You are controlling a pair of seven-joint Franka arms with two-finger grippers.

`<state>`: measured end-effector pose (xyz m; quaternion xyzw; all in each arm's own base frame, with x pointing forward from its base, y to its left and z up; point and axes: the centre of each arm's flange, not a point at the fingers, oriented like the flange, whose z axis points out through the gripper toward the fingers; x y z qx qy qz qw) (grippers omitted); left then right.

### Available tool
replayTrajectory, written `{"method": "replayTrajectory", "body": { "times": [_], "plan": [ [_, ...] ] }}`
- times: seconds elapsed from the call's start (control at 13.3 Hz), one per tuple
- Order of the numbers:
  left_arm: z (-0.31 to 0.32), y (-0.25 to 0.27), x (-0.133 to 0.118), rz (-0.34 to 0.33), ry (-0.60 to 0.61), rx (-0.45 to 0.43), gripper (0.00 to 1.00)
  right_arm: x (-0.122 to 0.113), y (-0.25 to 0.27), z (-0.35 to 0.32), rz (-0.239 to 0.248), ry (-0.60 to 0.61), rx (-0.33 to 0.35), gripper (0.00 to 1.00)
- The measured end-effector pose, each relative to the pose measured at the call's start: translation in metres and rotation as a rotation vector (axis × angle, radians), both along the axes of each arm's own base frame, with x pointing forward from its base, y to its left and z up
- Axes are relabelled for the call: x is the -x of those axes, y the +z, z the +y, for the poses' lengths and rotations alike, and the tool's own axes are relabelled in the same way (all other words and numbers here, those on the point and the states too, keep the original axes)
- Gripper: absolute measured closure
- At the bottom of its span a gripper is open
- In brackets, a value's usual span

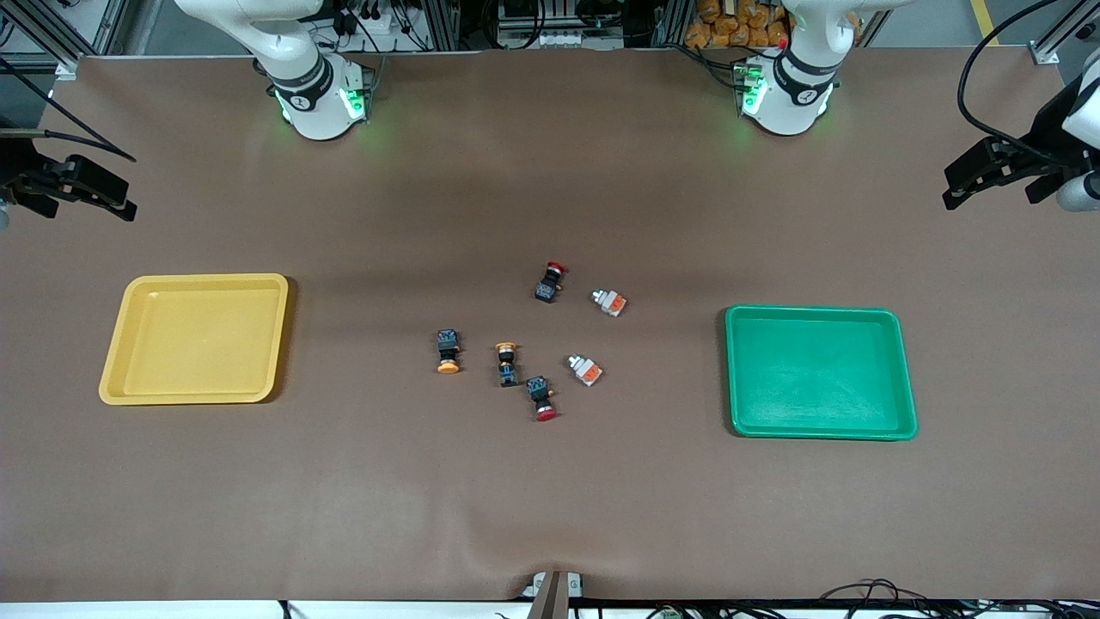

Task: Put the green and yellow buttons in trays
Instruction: 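Move the left gripper from rest toward the buttons beside the green tray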

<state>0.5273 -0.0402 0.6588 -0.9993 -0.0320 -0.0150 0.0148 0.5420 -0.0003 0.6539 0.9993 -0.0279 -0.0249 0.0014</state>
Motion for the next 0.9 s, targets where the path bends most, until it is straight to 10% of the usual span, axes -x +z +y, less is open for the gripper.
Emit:
{"method": "replayTrajectory", "body": {
  "times": [0.9],
  "plan": [
    [0.0064,-0.005,-0.003,0.014,0.011,0.001,0.0,0.0,0.0,0.0,0.0,0.0,0.0,0.0]
  ]
}}
